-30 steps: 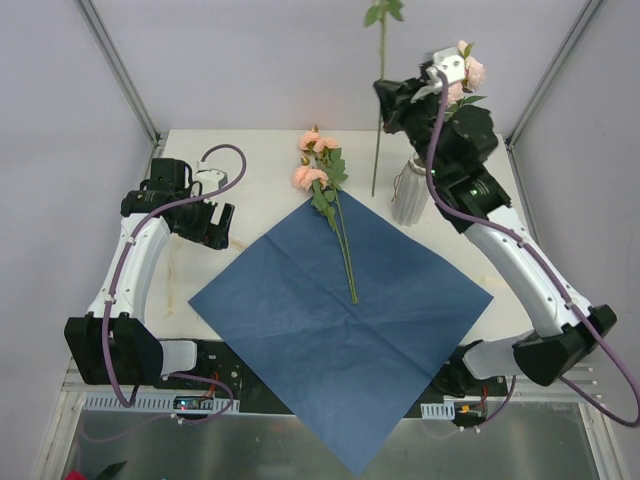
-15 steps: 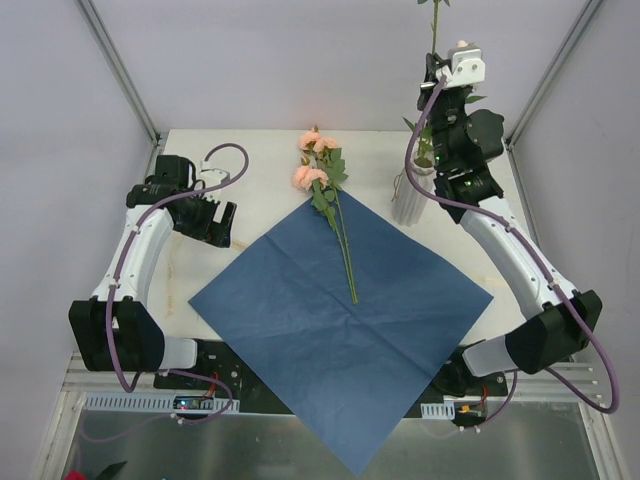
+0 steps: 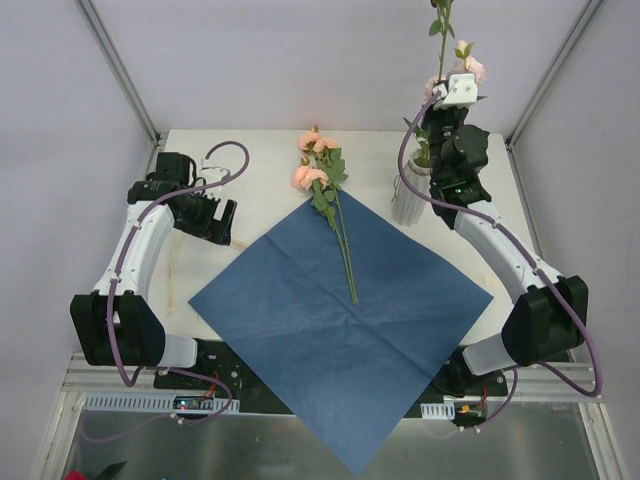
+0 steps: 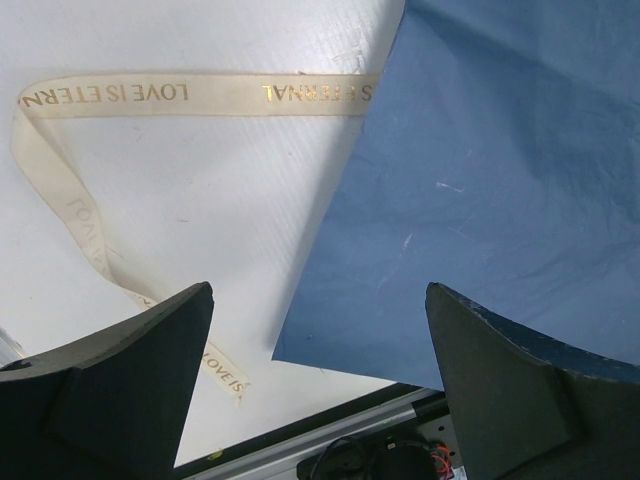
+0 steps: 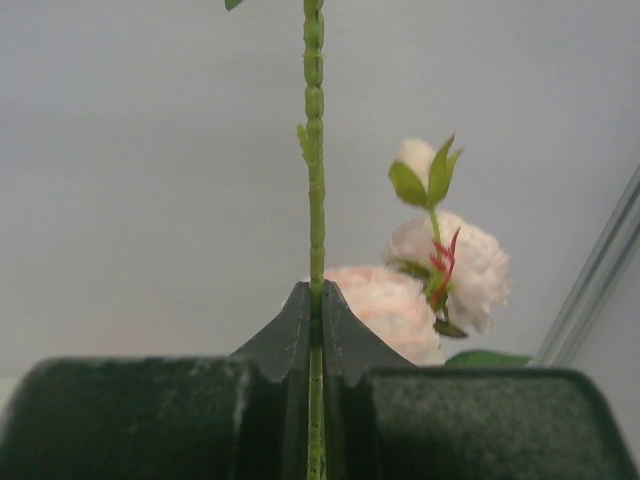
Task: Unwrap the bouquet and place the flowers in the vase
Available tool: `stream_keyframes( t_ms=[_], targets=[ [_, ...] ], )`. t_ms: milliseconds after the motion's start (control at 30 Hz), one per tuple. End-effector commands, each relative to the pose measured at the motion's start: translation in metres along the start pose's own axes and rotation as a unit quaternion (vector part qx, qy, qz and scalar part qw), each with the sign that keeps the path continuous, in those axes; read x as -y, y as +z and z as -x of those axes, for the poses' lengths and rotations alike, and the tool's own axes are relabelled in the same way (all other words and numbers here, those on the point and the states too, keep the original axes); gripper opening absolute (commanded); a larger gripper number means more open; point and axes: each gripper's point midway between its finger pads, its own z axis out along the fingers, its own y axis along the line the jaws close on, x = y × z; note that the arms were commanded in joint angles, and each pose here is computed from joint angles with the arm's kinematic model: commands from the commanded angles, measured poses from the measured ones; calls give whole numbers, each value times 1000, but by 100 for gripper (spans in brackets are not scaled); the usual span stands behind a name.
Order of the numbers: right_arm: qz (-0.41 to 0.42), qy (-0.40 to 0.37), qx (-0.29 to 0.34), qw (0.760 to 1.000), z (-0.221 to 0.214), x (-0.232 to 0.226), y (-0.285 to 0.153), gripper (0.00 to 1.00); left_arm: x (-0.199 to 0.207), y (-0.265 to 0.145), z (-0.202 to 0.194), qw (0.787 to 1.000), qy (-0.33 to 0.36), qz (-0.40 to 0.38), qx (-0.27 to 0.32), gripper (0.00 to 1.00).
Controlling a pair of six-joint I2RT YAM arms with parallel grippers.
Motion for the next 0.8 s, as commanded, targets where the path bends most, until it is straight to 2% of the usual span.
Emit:
stream_keyframes(
  t_ms=[0, 33, 133, 200, 267, 400, 600, 667, 767],
  targets=[
    [-60, 50, 22, 997, 5, 24, -21, 5, -1, -10, 14, 1000, 9, -3, 24, 87],
    [-59, 52, 19, 997, 2, 24, -24, 6, -1, -10, 13, 1000, 9, -3, 24, 88],
    [-56, 57, -3, 997, -13, 23, -38, 20, -2, -12, 14, 1000, 14, 2, 27, 88],
    [-67, 69, -4, 995, -11, 28, -48, 36, -3, -14, 13, 999, 17, 6, 27, 88],
    [-73, 75, -8, 994, -11, 28, -61, 58, -3, -16, 12, 999, 21, 9, 30, 88],
    [-73, 71, -3, 995, -2, 21, -85, 61, -1, -18, 10, 999, 21, 7, 33, 87],
    [9, 71, -23, 997, 10, -31, -111, 63, 2, -21, 6, 999, 21, 7, 37, 88],
    [63, 81, -59, 993, -5, -63, -119, 64, 3, -21, 5, 999, 20, 7, 37, 88],
    [127, 88, -155, 976, -45, -104, -127, 65, 3, -21, 4, 999, 17, 7, 37, 88]
  ],
)
